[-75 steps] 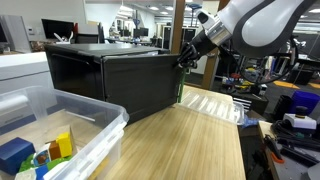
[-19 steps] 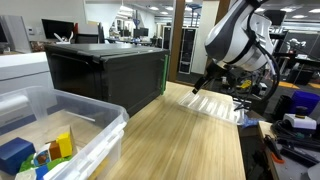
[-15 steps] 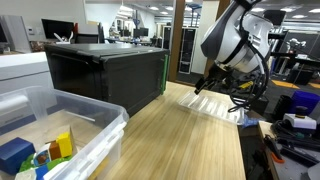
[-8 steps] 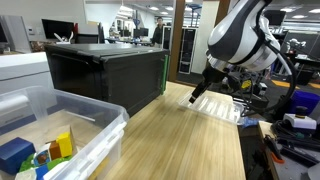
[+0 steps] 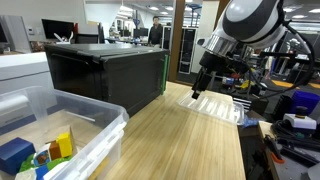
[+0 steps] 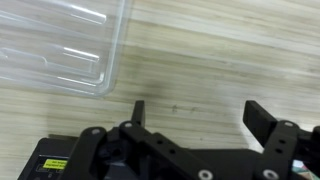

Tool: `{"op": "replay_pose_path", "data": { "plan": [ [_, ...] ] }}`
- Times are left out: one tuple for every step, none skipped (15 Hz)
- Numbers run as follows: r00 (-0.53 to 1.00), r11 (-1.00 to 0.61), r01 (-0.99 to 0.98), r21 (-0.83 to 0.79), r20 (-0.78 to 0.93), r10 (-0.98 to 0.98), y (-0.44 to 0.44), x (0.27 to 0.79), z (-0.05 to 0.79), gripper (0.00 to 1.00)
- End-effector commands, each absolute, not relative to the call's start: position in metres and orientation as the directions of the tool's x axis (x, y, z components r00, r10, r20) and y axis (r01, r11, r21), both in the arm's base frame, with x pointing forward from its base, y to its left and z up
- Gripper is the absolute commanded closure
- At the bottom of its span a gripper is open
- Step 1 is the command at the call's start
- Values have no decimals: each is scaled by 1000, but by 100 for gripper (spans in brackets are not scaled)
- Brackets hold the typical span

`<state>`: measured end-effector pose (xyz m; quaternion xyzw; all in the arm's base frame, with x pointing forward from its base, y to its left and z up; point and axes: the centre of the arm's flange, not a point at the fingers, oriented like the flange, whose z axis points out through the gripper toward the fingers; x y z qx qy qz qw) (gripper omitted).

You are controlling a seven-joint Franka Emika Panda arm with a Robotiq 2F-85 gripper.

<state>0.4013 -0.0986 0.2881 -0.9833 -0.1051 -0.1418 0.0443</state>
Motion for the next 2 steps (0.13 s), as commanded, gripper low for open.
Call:
{"op": "replay_pose_path", "data": {
  "plan": [
    [937, -974, 220, -59, 289, 195, -98, 401, 289, 0],
    [937, -973, 221, -59, 289, 195, -98, 401, 289, 0]
  ]
}}
